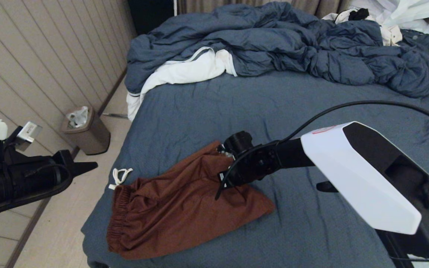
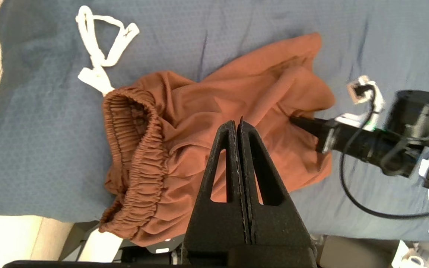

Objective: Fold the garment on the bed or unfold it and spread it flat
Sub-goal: Fold the brown shorts

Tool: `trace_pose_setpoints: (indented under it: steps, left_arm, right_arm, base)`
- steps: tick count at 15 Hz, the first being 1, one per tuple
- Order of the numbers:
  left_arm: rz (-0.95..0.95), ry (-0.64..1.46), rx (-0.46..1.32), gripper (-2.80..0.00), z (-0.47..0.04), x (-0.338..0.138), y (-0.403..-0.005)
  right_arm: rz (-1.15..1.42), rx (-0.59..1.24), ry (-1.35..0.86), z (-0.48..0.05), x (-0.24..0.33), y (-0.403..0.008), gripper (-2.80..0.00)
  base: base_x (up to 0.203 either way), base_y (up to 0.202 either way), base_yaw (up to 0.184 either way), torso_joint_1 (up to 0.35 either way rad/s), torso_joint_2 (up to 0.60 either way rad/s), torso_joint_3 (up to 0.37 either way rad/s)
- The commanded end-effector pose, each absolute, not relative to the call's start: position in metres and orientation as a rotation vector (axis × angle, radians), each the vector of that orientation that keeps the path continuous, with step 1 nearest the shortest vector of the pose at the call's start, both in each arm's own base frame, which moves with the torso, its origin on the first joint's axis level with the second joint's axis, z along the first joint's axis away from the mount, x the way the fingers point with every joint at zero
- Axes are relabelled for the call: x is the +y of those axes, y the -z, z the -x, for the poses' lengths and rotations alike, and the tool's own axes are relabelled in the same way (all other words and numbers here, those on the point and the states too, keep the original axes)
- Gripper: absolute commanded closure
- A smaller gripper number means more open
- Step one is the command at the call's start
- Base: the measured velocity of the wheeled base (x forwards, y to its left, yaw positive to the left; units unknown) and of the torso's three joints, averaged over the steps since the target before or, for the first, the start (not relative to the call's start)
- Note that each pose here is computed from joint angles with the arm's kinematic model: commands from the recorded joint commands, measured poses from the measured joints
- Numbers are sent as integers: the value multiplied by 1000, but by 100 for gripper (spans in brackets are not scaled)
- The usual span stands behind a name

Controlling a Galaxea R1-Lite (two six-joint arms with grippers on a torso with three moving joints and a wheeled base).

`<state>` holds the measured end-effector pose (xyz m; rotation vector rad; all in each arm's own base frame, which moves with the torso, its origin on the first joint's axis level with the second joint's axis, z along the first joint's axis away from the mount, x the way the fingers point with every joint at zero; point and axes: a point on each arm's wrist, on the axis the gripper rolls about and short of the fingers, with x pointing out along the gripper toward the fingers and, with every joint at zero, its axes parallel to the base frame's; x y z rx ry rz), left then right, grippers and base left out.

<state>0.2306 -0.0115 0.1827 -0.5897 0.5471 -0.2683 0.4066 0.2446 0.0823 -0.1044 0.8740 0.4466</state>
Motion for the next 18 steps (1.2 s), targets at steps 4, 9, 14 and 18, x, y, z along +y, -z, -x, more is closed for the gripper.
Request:
trace_pose_setpoints:
  steps: [4, 9, 14, 18]
  left_arm:
    - [595, 268, 555, 0, -231, -11, -181]
    - [594, 270, 554, 0, -231, -12, -181]
    - [595, 270, 555, 0, -231, -12, -181]
    - [599, 288, 556, 0, -230, -12, -182]
  right_arm:
    - [72, 849, -392, -412, 214, -103, 0]
    - [37, 857, -280, -420, 155, -114, 0]
    - [4, 842, -190, -422, 94, -130, 0]
    - [10, 812, -130, -418, 52, -147, 0]
  base:
    - [0, 0, 0, 0, 0, 0]
    - [0, 0, 0, 0, 0, 0]
    - [0, 0, 0, 0, 0, 0]
    - [0, 0, 0, 0, 0, 0]
